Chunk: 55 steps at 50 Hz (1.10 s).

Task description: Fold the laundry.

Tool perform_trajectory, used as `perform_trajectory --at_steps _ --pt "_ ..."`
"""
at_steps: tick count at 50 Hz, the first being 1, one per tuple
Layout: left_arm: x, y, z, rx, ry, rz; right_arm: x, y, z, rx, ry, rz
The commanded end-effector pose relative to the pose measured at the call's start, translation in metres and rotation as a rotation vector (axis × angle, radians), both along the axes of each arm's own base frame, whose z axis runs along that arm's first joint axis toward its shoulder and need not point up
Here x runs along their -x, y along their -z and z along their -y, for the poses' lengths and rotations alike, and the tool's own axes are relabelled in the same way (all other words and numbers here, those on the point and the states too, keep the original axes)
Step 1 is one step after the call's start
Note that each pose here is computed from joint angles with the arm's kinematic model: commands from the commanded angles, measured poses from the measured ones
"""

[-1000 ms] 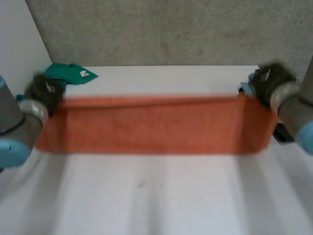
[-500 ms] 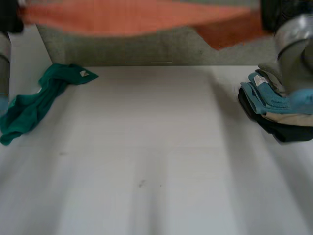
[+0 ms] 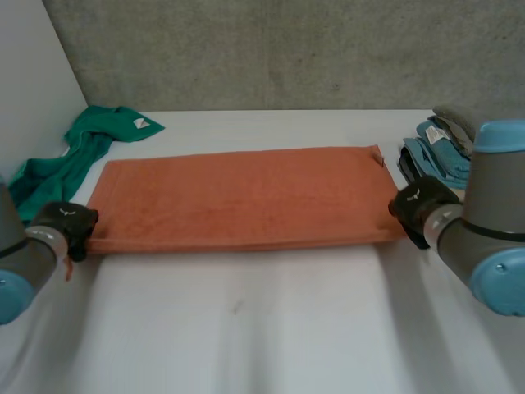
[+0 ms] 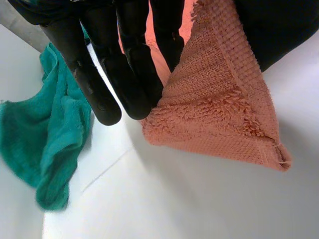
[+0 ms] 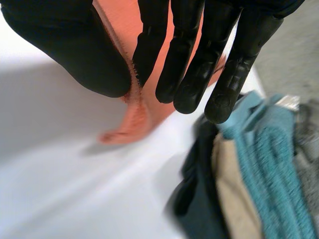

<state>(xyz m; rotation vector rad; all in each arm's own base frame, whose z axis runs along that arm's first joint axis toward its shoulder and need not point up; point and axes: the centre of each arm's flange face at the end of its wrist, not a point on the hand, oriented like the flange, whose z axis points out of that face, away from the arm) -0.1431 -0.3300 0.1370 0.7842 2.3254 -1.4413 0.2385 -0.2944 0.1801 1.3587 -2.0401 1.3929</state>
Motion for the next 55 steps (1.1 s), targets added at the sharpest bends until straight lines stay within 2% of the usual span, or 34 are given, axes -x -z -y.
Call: perform_trajectory --at_steps 1,5,9,14,20,26,33,40,46,55 --pt "-0.009 -0.045 -0.05 -0.039 0.036 0.064 0.02 -0.034 -0.055 -0.136 -0.038 -0.09" --pt "-0.011 -0.049 -0.096 -0.129 0.145 0.18 0.034 -0.038 -0.078 -0.192 -0.073 -0.159" --pt "-0.007 -0.045 -0.129 -0.145 0.246 0.254 0.05 -0.03 -0.094 -0.25 -0.08 -0.215" --pt "-0.012 -0.044 -0.131 -0.122 0.268 0.268 0.059 -0.021 -0.096 -0.283 -0.076 -0.235" --pt "-0.013 -0.05 -0.1 -0.039 0.273 0.248 0.052 -0.019 -0.07 -0.197 -0.068 -0.207" --pt "0.011 -0.051 -0.054 0.087 0.309 0.219 0.04 -0.022 -0.019 -0.048 -0.011 -0.138" --pt "0.021 -0.022 -0.004 0.131 0.2 0.292 -0.004 -0.017 0.025 0.16 -0.058 -0.059" --pt "0.043 -0.002 0.04 0.232 0.167 0.326 -0.025 0.01 0.063 0.295 -0.088 -0.07" --pt "0.049 0.009 0.059 0.285 0.155 0.326 -0.034 0.022 0.088 0.394 -0.085 -0.072" --pt "0.052 0.019 0.071 0.363 0.133 0.322 -0.038 0.038 0.108 0.422 -0.049 -0.091"
